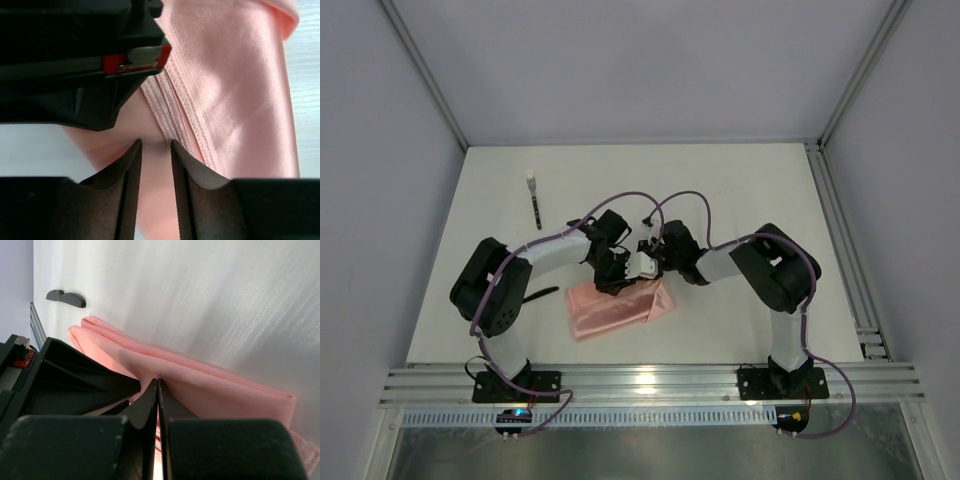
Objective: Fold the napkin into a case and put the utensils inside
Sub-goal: Smooth out the 2/3-rectangle-folded napkin at the center of the board.
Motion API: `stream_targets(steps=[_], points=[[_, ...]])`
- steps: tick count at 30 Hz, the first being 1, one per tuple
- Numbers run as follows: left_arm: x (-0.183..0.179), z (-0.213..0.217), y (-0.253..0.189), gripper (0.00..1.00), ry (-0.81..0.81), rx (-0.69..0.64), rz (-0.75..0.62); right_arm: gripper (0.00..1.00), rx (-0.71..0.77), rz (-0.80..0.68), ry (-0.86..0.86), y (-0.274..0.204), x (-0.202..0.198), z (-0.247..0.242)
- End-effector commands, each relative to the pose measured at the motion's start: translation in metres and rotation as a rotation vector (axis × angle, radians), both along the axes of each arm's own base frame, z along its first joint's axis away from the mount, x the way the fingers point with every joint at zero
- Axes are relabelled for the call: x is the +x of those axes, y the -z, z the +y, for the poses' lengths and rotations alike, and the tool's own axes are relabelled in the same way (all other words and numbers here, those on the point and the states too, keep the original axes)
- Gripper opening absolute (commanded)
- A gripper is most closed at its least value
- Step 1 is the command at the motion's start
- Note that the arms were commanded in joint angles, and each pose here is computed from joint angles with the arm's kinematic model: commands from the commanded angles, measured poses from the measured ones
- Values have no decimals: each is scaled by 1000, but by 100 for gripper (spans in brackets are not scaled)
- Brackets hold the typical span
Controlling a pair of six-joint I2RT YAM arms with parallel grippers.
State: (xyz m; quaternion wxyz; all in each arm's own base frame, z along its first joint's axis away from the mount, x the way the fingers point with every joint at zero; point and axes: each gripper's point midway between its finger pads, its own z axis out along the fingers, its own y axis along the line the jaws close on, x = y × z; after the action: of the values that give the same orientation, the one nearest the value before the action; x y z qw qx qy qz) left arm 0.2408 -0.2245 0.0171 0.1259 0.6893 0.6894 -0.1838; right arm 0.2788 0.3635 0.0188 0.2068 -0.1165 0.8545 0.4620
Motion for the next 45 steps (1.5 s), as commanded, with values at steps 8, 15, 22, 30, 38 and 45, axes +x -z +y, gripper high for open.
stream_targets(steps=[8,15,22,30,38,45], points=[[-27,-6,-3,45,-62,-10,124,4,-18,20,58,17,-1,-8],[-1,3,-32,50,-217,-71,93,4,-18,-25,-2,0,1,-2],[22,40,-37,52,-390,-46,42,11,-5,-43,-20,-11,3,2],[17,64,-5,51,-424,69,10,35,8,-137,-78,-44,14,11],[16,61,1,48,-417,59,26,41,-47,-254,-26,-89,46,-20],[18,53,-13,49,-396,5,14,41,-157,-299,-41,-90,14,-66]])
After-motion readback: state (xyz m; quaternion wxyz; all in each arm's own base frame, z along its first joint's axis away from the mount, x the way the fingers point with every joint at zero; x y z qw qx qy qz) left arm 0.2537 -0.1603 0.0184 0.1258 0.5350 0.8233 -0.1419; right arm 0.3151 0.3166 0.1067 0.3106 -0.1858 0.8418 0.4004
